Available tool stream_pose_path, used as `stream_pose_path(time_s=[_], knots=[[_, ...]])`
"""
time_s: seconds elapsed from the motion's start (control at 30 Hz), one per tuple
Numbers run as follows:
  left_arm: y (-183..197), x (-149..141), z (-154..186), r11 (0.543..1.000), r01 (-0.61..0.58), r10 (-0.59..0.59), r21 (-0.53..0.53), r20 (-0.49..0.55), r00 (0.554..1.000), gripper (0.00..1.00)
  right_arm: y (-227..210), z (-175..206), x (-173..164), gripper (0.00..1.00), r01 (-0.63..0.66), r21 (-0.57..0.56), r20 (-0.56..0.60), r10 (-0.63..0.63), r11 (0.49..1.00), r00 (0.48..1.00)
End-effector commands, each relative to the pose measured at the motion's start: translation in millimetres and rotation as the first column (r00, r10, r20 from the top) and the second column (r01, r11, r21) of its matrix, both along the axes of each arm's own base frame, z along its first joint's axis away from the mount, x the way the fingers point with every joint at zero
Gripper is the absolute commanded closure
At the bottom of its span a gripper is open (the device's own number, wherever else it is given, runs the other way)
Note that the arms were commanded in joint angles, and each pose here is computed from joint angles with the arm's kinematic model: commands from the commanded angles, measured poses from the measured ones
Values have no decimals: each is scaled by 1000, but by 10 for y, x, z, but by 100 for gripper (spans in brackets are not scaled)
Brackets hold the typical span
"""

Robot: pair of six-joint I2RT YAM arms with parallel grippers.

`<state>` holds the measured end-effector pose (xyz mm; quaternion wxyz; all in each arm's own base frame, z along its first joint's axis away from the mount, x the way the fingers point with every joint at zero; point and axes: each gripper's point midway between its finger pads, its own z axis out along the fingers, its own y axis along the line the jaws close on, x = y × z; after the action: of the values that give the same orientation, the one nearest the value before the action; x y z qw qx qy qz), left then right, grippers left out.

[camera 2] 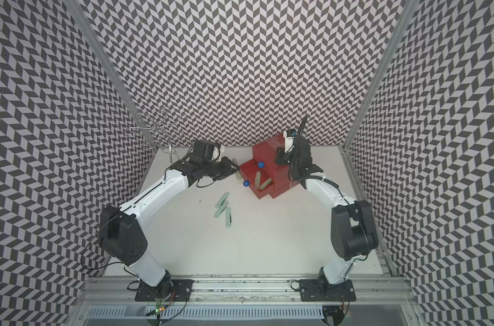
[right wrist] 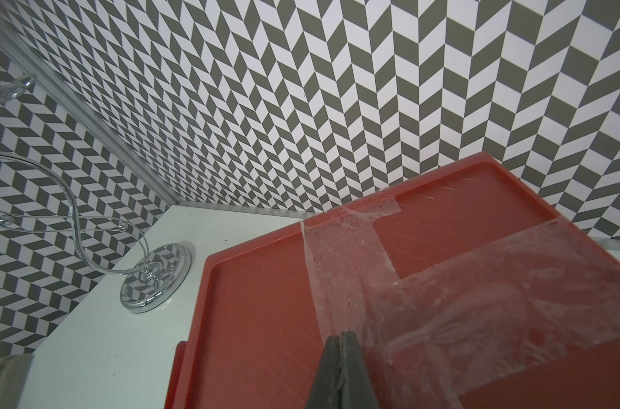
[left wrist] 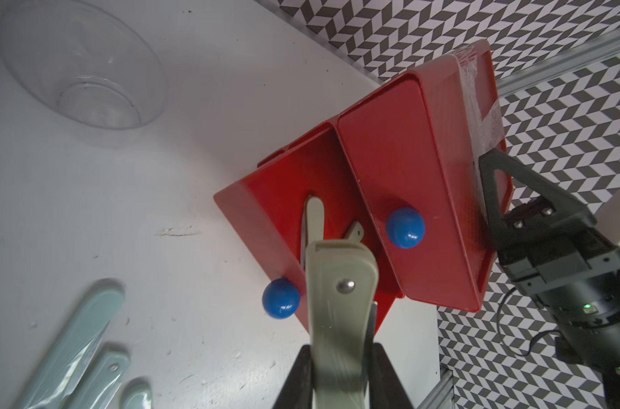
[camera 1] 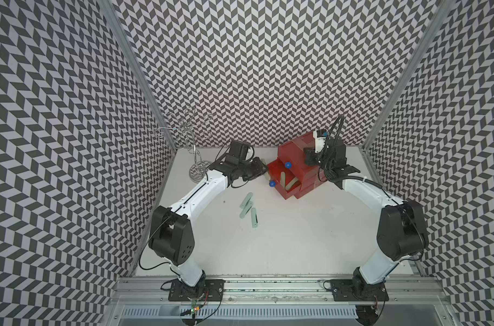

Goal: Place the fruit knives into the drawer by color
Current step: Place the fruit knife in the drawer.

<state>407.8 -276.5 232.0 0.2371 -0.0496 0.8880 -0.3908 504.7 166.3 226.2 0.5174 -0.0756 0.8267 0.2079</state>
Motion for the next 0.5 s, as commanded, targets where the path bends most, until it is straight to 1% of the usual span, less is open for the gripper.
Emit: stream_pose_path(time_s=[0.0,0.23,0.47], knots=[[-216,127,119,997,31,-29,-75,27,999,76,-168,-2123,-952,100,-49,-136,-651,-52,989,757],[-467,246,49,992,49,-48,-120,10,999,76,-165,-2132,-957,100,-52,-135,-653,-49,990,756],[-600,287,-117,992,54,-57,-114,-23,998,76,-162,-2125,-951,100,-52,-131,-652,-47,990,757]])
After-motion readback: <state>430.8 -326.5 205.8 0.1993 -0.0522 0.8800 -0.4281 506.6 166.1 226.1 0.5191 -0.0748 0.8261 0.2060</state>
